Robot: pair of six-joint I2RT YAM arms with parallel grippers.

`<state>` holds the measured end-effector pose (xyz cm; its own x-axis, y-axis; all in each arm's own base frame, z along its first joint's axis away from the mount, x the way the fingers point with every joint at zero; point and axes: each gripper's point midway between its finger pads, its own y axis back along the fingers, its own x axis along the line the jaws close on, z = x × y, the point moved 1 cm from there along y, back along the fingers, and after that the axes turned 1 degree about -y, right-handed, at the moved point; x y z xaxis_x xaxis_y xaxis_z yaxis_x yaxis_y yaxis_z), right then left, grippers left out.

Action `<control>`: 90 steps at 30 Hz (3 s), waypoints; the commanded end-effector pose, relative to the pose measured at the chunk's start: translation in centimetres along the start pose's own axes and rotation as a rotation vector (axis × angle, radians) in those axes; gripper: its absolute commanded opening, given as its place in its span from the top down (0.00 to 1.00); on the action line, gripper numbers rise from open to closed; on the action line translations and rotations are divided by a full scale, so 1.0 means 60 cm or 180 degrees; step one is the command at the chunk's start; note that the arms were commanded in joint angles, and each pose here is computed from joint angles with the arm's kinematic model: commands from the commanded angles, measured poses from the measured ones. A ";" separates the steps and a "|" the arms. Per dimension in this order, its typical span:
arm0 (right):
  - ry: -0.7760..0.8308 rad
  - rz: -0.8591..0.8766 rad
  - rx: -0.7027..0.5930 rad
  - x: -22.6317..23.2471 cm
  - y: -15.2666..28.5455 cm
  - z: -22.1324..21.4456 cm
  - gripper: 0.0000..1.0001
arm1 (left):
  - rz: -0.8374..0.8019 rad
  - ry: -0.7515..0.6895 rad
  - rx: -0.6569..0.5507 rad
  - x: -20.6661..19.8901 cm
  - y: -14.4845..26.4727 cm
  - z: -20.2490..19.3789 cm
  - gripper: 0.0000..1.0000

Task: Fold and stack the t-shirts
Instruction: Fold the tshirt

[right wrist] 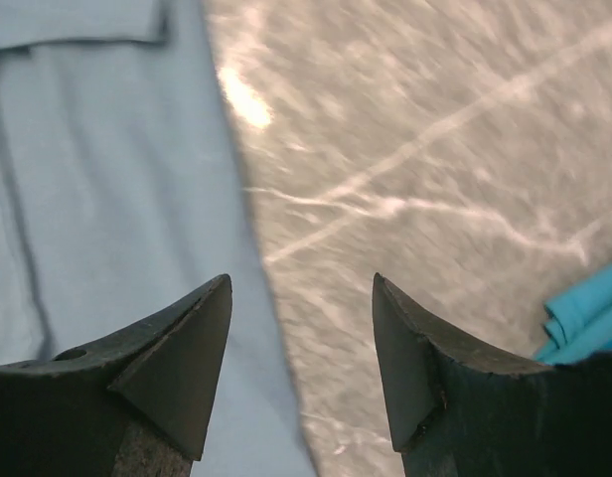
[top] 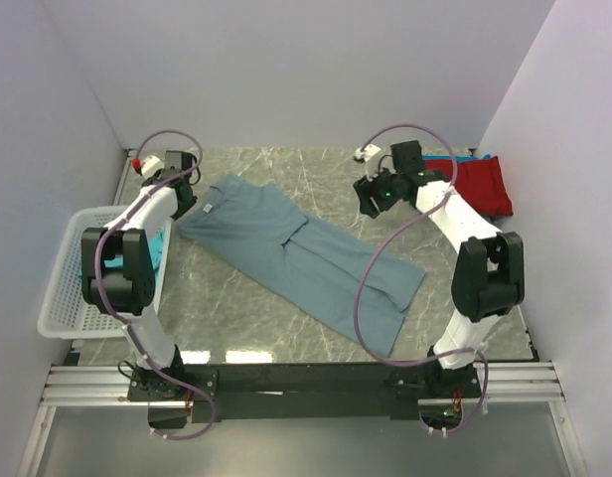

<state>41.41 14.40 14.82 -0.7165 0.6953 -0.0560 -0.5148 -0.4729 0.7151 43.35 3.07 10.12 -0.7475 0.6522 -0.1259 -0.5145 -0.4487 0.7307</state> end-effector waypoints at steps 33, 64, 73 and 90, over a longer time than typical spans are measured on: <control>-0.1070 0.0612 0.0954 -0.007 -0.110 -0.160 0.34 | -0.2225 -0.0918 0.1256 -0.314 -0.100 -0.097 0.53; -0.1752 0.1445 0.1267 0.215 -0.053 -0.217 0.86 | -0.2982 -0.0247 0.1348 -0.469 -0.095 -0.102 0.48; -0.1476 0.1032 0.1035 0.166 -0.057 -0.164 0.59 | -0.3218 -0.0332 0.1120 -0.502 -0.034 -0.064 0.41; -0.2389 0.0952 0.0240 0.065 -0.257 0.063 0.47 | -0.3206 -0.1054 -0.0677 -0.321 0.282 0.175 0.19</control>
<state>46.84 23.58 5.67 -0.3765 0.7411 0.5559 -0.2606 -0.6605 0.7041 56.84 -10.75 30.97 0.1305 0.8920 -0.4328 -0.9147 0.2767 0.2944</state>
